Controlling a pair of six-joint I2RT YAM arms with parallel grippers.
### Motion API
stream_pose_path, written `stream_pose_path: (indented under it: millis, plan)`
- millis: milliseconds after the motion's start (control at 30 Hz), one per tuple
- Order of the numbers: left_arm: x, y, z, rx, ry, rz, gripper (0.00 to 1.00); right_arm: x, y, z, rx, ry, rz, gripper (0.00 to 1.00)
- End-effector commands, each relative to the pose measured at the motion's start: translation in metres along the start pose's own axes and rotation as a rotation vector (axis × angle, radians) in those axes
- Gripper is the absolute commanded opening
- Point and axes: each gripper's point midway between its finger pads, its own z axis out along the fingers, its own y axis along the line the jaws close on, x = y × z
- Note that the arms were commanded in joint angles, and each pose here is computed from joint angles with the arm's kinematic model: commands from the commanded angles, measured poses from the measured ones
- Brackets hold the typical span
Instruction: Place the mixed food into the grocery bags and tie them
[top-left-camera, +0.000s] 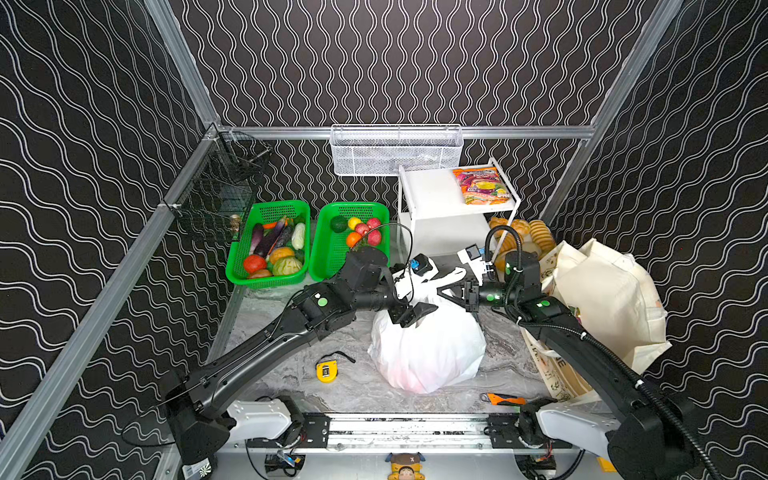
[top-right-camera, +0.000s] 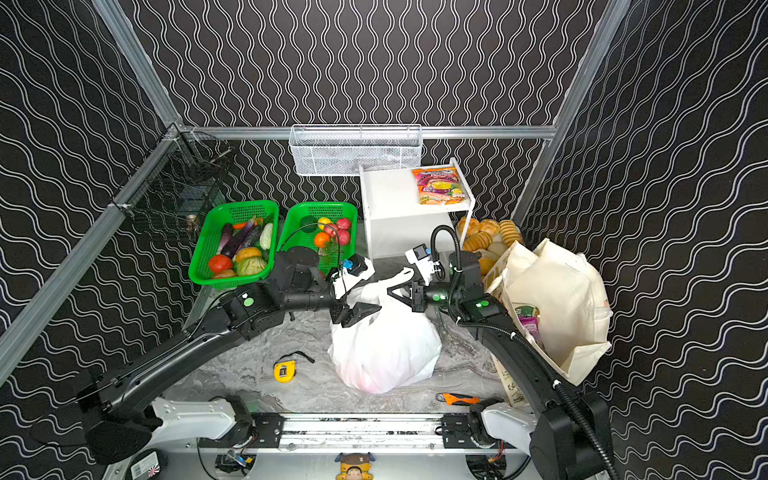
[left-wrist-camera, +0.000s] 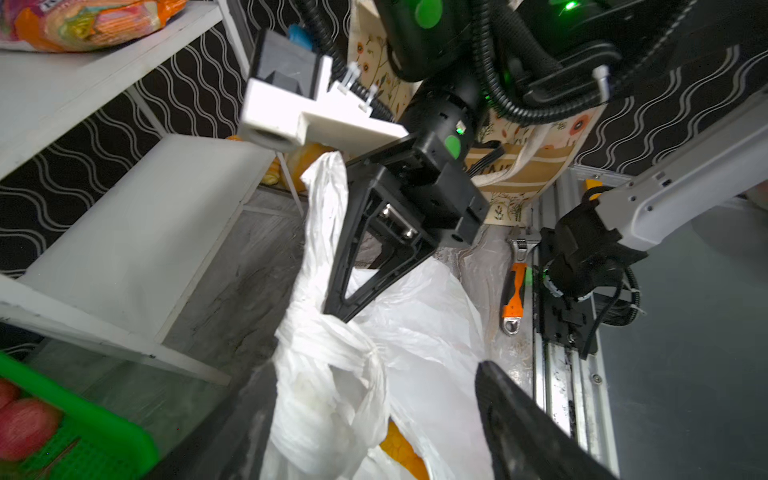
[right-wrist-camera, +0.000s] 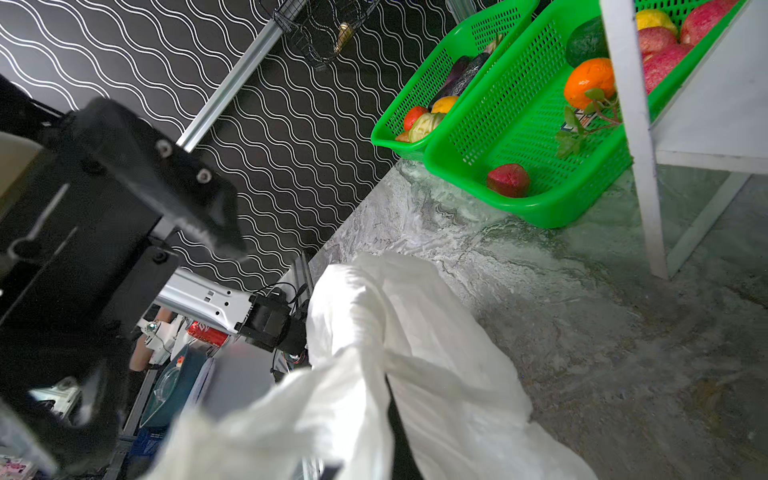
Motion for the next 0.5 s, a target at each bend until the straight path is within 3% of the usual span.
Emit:
stream_pose_path:
  millis: [0,200,367,467]
  plan:
    - [0.024,0.016,0.006,-0.068,0.139,0.087,0.87,-0.004,0.007,-0.002,-0.02,-0.014,-0.057,0.05]
    - [0.044,0.02,0.027,0.001,0.272,0.143,0.99,-0.004,0.011,-0.003,-0.031,-0.018,-0.072,0.05]
    - [0.057,0.015,0.039,0.097,0.395,0.124,0.95,-0.006,0.017,-0.004,-0.046,-0.019,-0.085,0.05]
    - [0.059,0.018,0.041,0.101,0.403,0.129,0.9,-0.006,0.02,-0.005,-0.055,-0.018,-0.09,0.05]
